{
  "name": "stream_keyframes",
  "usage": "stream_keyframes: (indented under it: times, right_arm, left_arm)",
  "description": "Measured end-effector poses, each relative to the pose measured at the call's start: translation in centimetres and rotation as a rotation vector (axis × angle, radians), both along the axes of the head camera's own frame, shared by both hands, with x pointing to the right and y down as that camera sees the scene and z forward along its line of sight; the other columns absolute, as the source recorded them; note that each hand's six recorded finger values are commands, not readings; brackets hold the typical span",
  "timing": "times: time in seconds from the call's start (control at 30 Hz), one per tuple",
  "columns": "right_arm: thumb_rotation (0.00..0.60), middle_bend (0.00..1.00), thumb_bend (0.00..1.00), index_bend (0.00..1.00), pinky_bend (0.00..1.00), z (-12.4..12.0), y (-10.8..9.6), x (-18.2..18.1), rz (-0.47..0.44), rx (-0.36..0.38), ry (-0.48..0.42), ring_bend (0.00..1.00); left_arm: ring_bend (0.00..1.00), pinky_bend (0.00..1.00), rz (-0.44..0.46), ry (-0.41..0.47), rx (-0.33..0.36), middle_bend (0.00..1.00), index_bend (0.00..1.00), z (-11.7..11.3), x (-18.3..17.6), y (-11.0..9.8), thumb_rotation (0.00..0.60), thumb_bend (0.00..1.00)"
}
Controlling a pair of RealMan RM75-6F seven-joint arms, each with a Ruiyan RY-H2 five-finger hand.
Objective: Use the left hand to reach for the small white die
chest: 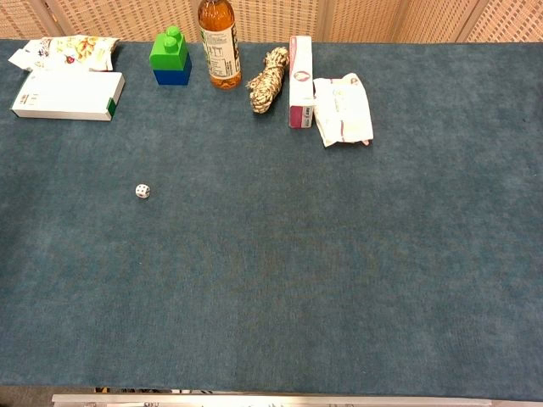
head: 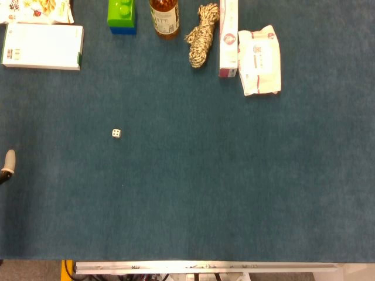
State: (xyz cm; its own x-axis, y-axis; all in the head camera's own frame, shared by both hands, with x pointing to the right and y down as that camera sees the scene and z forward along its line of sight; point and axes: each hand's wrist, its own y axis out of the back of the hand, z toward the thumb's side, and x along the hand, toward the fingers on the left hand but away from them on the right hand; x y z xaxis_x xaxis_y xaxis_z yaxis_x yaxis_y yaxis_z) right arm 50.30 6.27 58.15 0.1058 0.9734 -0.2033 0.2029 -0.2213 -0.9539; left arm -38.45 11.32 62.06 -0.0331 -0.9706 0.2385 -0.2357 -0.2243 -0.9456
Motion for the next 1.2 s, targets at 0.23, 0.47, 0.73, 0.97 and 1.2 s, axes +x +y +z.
stream_keyframes:
  times: [0.23, 0.47, 0.73, 0.97, 1.2]
  right_arm:
    - [0.600, 0.34, 0.29, 0.24, 0.17, -0.3, -0.3, -0.1, -0.002, 0.012, 0.000, 0.19]
    - [0.600, 0.34, 0.29, 0.24, 0.17, -1.2, -1.0, -0.6, -0.017, 0.053, -0.002, 0.19]
    - [0.600, 0.34, 0.29, 0.24, 0.17, -1.5, -1.6, -1.1, -0.023, 0.069, 0.006, 0.19]
    - [0.600, 0.34, 0.29, 0.24, 0.17, -1.7, -1.6, -1.3, -0.023, 0.069, 0.013, 0.19]
    - [0.600, 0.34, 0.29, 0.24, 0.17, -1.7, -1.4, -0.8, -0.005, 0.068, 0.016, 0.19]
  left_arm:
    - [0.07, 0.08, 0.012, 0.006, 0.000, 0.06, 0.00, 0.0, 0.1, -0.1, 0.600, 0.41]
    - [0.21, 0.29, 0.070, 0.016, -0.001, 0.17, 0.00, 0.1, 0.9, -0.9, 0.600, 0.41]
    - [0.69, 0.85, 0.205, 0.010, -0.065, 0.65, 0.02, 0.9, 2.6, -2.2, 0.600, 0.41]
    - [0.94, 0.99, 0.446, -0.013, -0.266, 0.92, 0.07, 4.2, 6.5, -3.7, 0.600, 0.43]
    - [1.00, 1.00, 0.609, -0.054, -0.418, 1.00, 0.14, 7.1, 9.6, -5.4, 0.600, 0.61]
